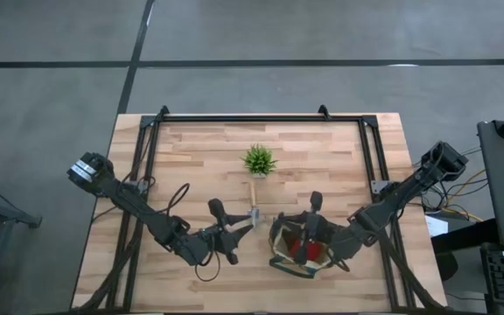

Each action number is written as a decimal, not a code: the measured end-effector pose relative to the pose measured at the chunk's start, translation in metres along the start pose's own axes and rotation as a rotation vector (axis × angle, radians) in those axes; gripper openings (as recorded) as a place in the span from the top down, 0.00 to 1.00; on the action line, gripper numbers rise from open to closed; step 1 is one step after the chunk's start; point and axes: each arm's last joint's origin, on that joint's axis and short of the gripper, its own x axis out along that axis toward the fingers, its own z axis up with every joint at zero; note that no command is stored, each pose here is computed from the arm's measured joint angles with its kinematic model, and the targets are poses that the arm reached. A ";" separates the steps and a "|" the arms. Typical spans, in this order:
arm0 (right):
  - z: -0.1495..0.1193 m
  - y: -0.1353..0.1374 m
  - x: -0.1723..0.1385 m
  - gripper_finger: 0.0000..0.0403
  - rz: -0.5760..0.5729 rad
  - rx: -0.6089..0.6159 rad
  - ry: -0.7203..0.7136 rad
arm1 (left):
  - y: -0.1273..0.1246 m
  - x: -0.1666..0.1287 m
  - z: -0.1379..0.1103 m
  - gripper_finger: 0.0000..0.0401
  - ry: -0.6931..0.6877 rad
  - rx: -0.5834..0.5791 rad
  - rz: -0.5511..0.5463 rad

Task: Pick & Place Garden tools in Gardening bag
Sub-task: Put the brown trowel into the green gardening bag

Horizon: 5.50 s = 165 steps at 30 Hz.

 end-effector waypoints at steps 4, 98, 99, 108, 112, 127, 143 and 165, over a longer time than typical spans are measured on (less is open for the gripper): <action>0.001 0.000 -0.001 0.98 0.008 -0.013 0.002 | 0.000 0.000 0.000 0.62 0.000 -0.002 0.001; -0.008 -0.001 -0.004 0.98 0.126 -0.034 0.056 | -0.001 0.091 -0.155 0.99 0.543 0.055 -0.163; -0.008 -0.001 -0.004 0.98 0.126 -0.034 0.056 | 0.002 0.087 -0.153 0.99 0.548 0.064 -0.162; -0.009 -0.001 -0.004 0.98 0.126 -0.044 0.058 | 0.023 0.058 -0.104 0.99 0.385 -0.049 -0.177; -0.009 0.000 -0.005 0.98 0.138 -0.091 0.054 | 0.033 0.048 -0.082 1.00 0.270 -0.208 -0.170; -0.018 0.010 -0.011 0.98 0.308 -0.435 0.070 | 0.065 0.031 -0.032 1.00 -0.019 -0.926 -0.501; -0.041 0.088 0.030 0.92 -0.305 -1.235 0.142 | 0.066 0.030 -0.025 1.00 -0.064 -1.007 -0.595; -0.042 0.111 0.051 0.70 -0.504 -1.395 0.244 | 0.063 0.025 -0.022 0.99 -0.096 -1.017 -0.650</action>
